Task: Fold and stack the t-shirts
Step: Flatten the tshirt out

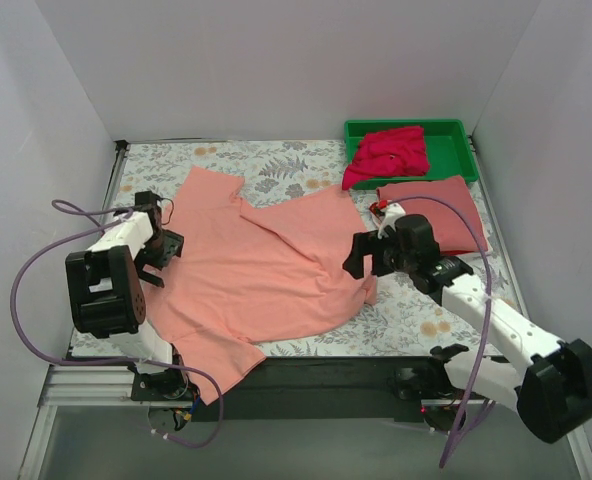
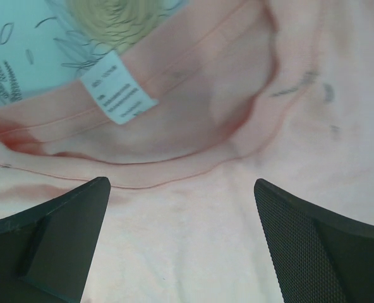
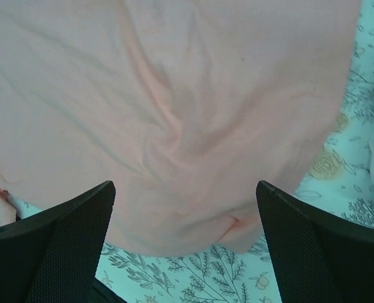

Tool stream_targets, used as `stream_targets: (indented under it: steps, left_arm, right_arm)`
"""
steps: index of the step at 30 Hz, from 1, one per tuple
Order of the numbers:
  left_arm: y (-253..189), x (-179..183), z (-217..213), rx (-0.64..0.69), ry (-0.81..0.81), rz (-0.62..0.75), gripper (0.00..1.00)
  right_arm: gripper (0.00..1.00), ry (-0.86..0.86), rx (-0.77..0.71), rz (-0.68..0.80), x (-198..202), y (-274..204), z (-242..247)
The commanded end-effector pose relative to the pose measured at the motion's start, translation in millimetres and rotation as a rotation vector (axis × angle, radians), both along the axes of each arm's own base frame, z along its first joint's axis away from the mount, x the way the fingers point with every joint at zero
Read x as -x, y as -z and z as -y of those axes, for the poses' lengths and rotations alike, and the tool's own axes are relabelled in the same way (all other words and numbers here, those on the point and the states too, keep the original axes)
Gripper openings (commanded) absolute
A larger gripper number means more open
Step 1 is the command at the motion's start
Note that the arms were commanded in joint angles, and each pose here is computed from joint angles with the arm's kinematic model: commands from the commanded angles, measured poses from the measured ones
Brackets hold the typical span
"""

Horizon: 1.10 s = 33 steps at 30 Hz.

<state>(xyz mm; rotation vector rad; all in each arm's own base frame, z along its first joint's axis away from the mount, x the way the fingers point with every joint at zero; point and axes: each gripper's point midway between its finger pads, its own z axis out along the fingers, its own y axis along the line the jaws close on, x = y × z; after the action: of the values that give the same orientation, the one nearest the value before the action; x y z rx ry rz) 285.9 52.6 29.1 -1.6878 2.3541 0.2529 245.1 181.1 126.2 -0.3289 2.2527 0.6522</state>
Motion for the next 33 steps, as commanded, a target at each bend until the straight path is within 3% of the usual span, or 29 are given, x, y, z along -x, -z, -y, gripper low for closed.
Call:
stream_targets:
  steps: [1, 3, 5, 14, 21, 28, 33]
  left_arm:
    - [-44, -34, 2, 0.006, 0.07, 0.162, 0.98]
    - [-55, -51, 8, 0.024, 0.112, 0.214, 0.98]
    - [-59, -63, 13, 0.033, 0.15, 0.233, 0.98]
    - [-2, -71, 39, 0.07, 0.251, 0.071, 0.98]
    - [29, -88, 39, 0.086, 0.285, -0.005, 0.98]
    - [46, -124, 22, 0.016, 0.292, -0.083, 0.98]
    - [42, -162, 18, -0.002, 0.316, -0.03, 0.98]
  right_arm:
    - [0.98, -0.031, 0.012, 0.144, -49, -44, -34]
    - [0.98, -0.017, 0.058, 0.096, -71, -27, -42]
    - [0.98, -0.001, 0.07, 0.129, -100, -40, -53]
    - [0.98, -0.019, 0.128, 0.054, -181, 0, -100]
    - [0.98, 0.024, 0.164, -0.1, -202, 62, -94]
    - [0.98, 0.072, 0.154, -0.209, -232, 101, -79]
    - [0.98, 0.114, 0.197, -0.286, -250, 127, -70]
